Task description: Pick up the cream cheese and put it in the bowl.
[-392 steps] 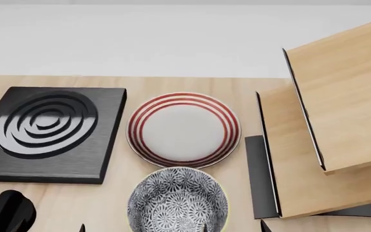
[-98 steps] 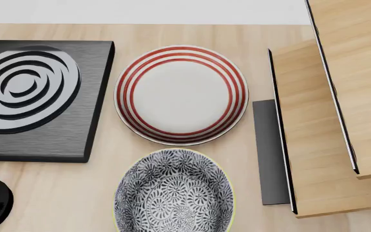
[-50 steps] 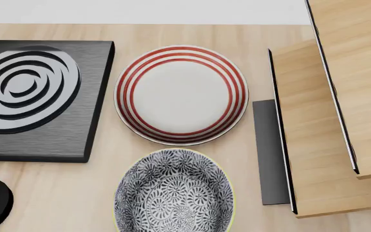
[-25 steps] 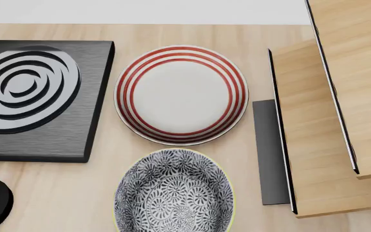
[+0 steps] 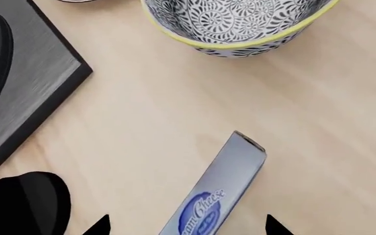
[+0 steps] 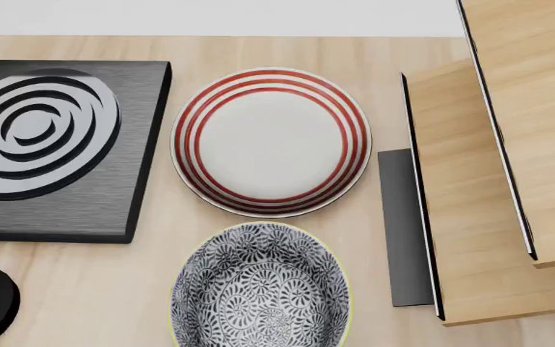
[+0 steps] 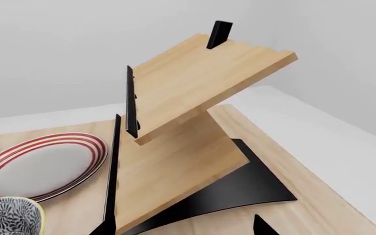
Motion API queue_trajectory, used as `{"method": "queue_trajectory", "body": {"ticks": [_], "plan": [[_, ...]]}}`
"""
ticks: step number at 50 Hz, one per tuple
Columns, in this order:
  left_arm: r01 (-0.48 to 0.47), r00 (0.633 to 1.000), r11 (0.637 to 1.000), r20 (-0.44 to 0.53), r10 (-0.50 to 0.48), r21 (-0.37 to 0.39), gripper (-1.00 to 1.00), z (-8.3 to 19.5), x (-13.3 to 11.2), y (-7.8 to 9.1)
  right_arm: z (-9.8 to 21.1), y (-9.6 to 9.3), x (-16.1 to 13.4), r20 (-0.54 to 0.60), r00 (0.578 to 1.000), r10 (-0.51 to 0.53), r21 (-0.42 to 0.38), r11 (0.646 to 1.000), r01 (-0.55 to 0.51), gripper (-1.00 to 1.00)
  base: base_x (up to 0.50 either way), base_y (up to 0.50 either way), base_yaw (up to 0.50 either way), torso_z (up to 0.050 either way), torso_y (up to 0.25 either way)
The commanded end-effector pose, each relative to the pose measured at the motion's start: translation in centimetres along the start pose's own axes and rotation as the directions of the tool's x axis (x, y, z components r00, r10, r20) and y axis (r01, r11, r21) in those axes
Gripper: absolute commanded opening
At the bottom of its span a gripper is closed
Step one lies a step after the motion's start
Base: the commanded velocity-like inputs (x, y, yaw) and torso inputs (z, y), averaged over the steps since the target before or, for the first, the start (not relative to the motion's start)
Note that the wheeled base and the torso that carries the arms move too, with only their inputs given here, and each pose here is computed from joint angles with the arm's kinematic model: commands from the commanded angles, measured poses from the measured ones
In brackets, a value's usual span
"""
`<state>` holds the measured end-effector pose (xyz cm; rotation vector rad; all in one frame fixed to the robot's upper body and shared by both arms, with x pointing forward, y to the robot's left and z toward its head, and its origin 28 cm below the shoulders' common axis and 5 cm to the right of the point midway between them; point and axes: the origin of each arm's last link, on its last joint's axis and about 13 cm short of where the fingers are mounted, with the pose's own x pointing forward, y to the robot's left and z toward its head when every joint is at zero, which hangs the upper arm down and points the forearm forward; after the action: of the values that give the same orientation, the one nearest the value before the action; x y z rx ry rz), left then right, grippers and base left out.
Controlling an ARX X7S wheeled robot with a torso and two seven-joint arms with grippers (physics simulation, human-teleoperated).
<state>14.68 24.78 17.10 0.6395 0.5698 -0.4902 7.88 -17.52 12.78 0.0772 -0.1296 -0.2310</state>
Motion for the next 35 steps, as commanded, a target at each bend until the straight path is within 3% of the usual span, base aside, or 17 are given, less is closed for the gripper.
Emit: {"method": "queue_trajectory", "body": {"ticks": [1,23,35], "plan": [[0.003,1.0,1.0,-0.018,-0.003,-0.007,1.0,-0.1,0.6,0.1,0.0,0.0,0.1,0.001,1.0,-0.001,0.001,1.0,0.001,1.0,0.0,0.0,0.0,0.0,0.0],[0.024,0.998,1.0,-0.057,-0.024,-0.01,1.0,-1.1,2.5,-0.3,-0.2,0.2,0.2,-0.007,1.0,0.008,-0.002,1.0,-0.008,1.0,0.0,0.0,0.0,0.0,0.0],[0.021,0.998,0.999,-0.052,-0.024,-0.049,1.0,-1.3,3.5,0.2,-0.1,0.1,0.1,0.0,1.0,0.004,-0.005,1.0,-0.004,1.0,0.0,0.0,0.0,0.0,0.0]]}}
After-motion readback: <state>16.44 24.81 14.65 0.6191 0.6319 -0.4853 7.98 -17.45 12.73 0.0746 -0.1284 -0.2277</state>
